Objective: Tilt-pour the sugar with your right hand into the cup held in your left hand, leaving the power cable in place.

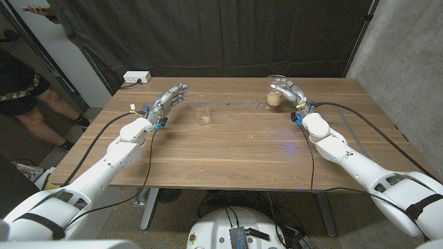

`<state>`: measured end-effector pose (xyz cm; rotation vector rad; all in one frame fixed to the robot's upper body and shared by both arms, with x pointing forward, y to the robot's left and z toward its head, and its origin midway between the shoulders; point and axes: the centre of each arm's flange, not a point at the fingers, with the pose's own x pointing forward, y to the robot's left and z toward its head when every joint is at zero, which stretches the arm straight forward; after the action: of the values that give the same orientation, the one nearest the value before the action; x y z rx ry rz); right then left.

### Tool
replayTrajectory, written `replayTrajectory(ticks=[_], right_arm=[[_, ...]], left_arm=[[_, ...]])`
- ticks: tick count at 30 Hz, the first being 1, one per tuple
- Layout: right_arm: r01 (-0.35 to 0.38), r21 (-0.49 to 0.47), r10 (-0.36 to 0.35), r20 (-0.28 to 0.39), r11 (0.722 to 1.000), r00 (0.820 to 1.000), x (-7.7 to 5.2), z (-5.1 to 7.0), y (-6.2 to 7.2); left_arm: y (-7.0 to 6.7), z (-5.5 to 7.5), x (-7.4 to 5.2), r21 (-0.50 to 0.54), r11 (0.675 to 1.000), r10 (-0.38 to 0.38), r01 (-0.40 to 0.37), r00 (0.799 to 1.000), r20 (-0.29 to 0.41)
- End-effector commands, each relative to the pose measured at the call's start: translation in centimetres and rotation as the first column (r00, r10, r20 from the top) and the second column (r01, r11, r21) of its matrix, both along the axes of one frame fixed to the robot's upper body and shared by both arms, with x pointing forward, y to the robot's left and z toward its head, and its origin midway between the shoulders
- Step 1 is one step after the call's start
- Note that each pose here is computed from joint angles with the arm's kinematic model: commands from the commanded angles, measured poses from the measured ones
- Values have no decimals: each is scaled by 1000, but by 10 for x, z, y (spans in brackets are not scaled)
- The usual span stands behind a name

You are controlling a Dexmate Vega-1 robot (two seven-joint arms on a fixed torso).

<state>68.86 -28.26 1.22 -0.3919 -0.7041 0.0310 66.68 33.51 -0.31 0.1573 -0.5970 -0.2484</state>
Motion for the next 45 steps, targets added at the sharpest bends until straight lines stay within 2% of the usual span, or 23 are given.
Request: replayTrajectory(ticks=[1, 12, 17, 23, 31, 37, 45], right_arm=[[-34, 48, 34, -4, 998, 999, -3, 8, -9], [-28, 52, 29, -18, 998, 999, -2, 10, -12], [-24, 36, 24, -26, 999, 999, -1, 9, -14], [-22, 19, 23, -38, 1000, 999, 0, 8, -14], [-22, -30, 21, -44, 999, 999, 0, 9, -9], [-13, -56, 10, -50, 998, 999, -2, 9, -7], [2, -71, -6, -52, 997, 999, -4, 11, -7]], left_arm=[[1, -3, -2, 5, 1000, 0, 1, 1000, -2], [6, -2, -5, 58, 998, -6, 6, 1000, 9], [11, 0, -12, 103, 994, 15, -19, 999, 40], [17, -7, -18, 104, 994, 24, -28, 999, 43], [38, -21, -29, 116, 992, 51, -57, 997, 59], [54, -27, -27, 134, 989, 61, -70, 996, 67], [59, -26, -18, 157, 986, 50, -62, 996, 78]])
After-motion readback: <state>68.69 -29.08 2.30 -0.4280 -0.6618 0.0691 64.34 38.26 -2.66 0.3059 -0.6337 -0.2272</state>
